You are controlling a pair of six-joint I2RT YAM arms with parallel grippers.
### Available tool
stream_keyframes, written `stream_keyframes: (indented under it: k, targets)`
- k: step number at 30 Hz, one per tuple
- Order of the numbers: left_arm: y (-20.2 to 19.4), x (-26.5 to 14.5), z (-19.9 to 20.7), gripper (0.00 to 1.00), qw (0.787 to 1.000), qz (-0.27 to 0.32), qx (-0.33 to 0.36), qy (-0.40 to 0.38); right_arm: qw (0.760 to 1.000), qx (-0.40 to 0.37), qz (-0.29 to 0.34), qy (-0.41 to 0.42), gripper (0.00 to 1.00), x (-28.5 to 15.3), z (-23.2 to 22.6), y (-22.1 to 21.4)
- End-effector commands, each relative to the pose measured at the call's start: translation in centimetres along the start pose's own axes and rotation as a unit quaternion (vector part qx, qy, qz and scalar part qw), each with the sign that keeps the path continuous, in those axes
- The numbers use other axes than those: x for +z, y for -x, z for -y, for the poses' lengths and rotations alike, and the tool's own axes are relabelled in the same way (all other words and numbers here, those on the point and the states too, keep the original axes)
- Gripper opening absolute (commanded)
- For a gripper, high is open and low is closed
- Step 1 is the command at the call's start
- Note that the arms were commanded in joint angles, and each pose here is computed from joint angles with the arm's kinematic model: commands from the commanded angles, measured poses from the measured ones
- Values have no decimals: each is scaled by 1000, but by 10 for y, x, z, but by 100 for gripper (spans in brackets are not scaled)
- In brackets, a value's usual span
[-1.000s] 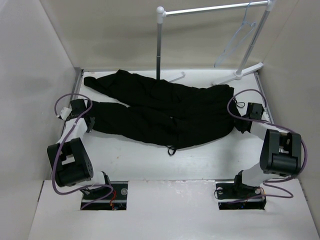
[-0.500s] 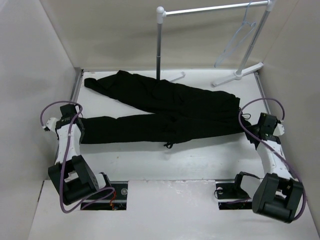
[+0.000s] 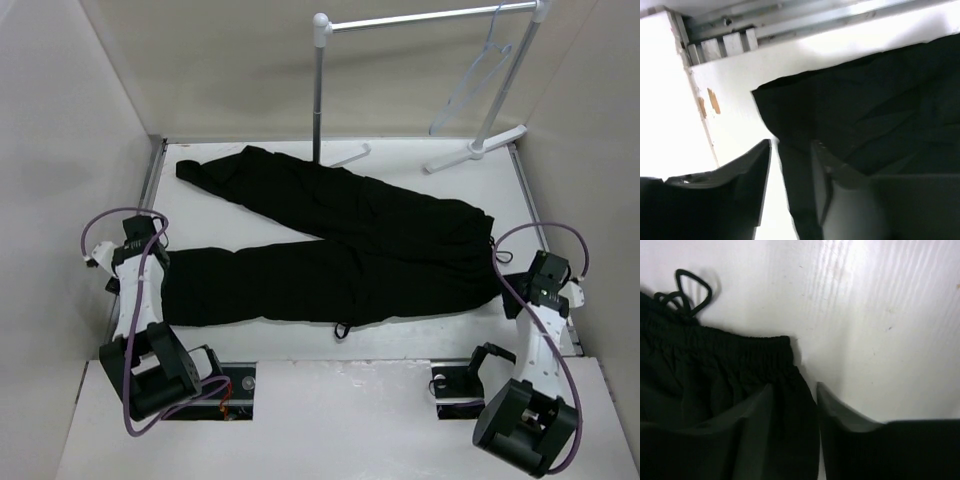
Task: Place the trousers on the hanger
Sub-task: Flatten out the trousers at the center of the board.
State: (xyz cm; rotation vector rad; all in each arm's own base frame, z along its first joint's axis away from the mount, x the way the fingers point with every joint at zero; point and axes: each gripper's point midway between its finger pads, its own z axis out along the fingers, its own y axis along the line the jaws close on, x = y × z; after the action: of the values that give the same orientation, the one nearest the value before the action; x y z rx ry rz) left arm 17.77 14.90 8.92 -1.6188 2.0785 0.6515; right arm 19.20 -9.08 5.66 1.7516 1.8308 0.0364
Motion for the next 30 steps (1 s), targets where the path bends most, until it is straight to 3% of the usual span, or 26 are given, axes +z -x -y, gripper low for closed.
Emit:
stream_keyframes:
  k: [1, 4, 9, 11, 14, 15, 16, 21, 24, 30]
  targets:
    - [34, -26, 16, 44, 998, 54, -20, -35, 998, -7, 50, 38, 62, -22, -34, 34]
    - [53, -60, 52, 52, 990, 84, -24, -113, 995, -33, 58, 78, 79, -42, -64, 43]
    - [52, -97, 109, 54, 975, 84, 7, -203, 979, -101, 51, 170, 79, -79, -120, 35]
    - [39, -98, 128, 54, 973, 63, 29, -219, 965, -138, 23, 220, 71, -94, -140, 13]
    - [15, -88, 148, 51, 971, 33, 58, -229, 925, -215, -65, 306, 28, -119, -159, -55]
    - [8, -83, 152, 51, 971, 25, 64, -230, 907, -243, -103, 329, 17, -128, -159, -83]
    - [1, -77, 153, 50, 971, 17, 69, -227, 892, -266, -128, 343, 14, -135, -156, -104]
    - [-11, -38, 139, 49, 981, -8, 61, -183, 813, -382, -236, 372, 13, -164, -113, -203]
    - [13, -57, 153, 47, 973, 23, 26, -228, 772, -412, -270, 403, 13, -184, -97, -237]
    - [39, -97, 219, 47, 957, 22, 24, -289, 748, -452, -287, 391, 15, -176, -81, -259]
